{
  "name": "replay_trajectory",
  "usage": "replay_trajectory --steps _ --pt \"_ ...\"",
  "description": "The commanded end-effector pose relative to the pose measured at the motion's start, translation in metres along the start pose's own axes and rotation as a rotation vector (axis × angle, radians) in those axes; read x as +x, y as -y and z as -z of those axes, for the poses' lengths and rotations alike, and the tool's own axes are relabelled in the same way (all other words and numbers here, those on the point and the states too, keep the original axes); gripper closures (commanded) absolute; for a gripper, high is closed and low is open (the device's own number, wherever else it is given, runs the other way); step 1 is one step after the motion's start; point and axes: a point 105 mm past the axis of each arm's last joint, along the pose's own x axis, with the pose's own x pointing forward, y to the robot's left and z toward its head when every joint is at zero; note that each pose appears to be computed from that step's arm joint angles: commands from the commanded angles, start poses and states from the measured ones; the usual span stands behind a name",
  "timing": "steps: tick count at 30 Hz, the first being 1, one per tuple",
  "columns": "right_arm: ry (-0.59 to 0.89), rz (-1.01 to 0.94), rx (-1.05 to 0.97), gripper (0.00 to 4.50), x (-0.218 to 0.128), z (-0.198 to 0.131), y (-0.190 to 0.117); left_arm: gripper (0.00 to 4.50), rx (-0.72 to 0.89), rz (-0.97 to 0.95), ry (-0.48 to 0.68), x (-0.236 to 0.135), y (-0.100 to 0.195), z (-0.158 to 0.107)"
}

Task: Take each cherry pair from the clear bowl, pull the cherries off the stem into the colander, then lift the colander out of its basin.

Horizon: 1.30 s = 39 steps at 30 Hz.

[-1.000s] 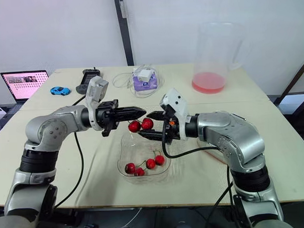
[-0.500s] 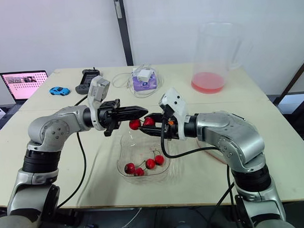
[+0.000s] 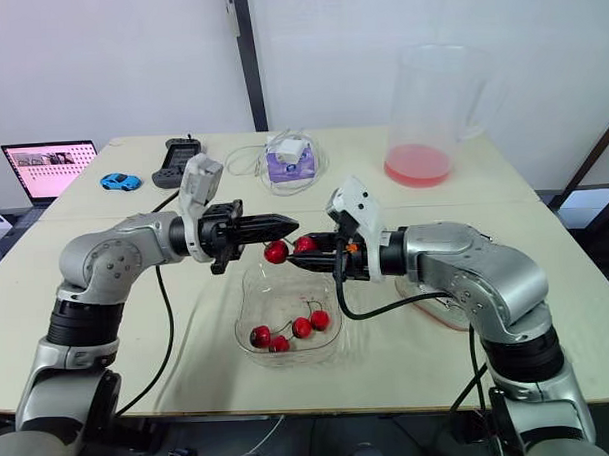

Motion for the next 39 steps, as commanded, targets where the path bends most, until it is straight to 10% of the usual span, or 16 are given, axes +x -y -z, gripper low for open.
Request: replay_trajectory --steps 1,18,26,36,39 --pt "-0.015 0.007 0.004 3.51 -0.007 0.003 0.000 4.50 0.061 0.013 0.034 -0.003 0.004 -0.013" --pt "-0.008 0.198 0.130 3.51 -0.050 -0.003 0.032 4.50 0.072 0.015 0.050 -0.002 0.004 -0.015" --pt "-0.377 0.547 -0.011 3.51 -0.144 0.034 0.098 4.50 0.078 -0.001 0.049 -0.004 0.001 -0.012" --pt "-0.543 0.534 0.036 3.51 -0.161 0.084 0.104 4.50 0.094 -0.019 0.052 -0.005 0.000 -0.012" --pt "-0.538 0.542 0.041 2.45 -0.162 0.083 0.105 4.50 0.096 -0.016 0.051 -0.005 0.002 -0.011"
